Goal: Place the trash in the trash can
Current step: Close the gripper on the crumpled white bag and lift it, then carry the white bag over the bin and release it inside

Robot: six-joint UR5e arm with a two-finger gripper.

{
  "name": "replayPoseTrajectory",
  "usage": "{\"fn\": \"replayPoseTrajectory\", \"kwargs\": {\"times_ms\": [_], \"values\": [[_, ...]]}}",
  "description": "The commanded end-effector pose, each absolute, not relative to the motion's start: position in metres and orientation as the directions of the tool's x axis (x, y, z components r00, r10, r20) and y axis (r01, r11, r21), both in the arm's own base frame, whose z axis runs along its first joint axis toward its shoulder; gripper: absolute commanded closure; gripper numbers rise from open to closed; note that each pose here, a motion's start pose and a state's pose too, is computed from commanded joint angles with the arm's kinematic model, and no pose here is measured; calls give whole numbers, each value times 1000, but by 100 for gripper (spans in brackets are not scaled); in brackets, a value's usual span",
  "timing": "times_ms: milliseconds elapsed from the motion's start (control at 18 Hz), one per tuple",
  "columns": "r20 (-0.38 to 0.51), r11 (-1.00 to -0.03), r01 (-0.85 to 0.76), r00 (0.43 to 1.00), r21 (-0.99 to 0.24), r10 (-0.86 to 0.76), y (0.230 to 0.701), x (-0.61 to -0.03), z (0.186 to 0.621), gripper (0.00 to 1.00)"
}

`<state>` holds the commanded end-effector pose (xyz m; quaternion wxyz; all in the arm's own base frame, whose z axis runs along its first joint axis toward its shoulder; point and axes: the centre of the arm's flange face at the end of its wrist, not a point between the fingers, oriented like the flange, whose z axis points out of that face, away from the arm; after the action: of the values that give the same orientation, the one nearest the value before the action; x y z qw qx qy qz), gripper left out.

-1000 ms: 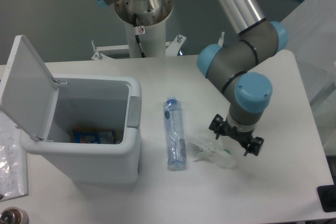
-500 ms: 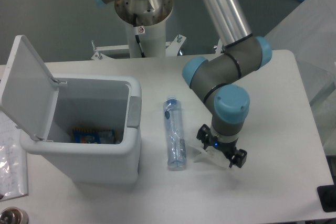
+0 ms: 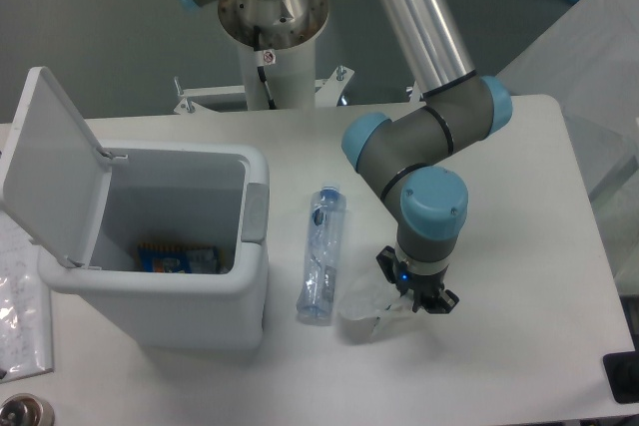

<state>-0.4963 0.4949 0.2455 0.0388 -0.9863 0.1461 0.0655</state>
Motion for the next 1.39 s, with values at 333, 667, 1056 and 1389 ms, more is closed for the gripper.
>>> {"fn": "replayPoseTrajectory", "kwargs": {"times_ms": [333,667,1056,1389], "values": [[-167,-951,-166,978,-262,-125,503,-519,306,100],[-102,-830,-97,994,-549,-49,501,-511,387,100],[-42,-686,-60,998,-725,-42,500,-470,472,100],[-28,-614,-68,997,-786,-75,506,-401,535,100]]}}
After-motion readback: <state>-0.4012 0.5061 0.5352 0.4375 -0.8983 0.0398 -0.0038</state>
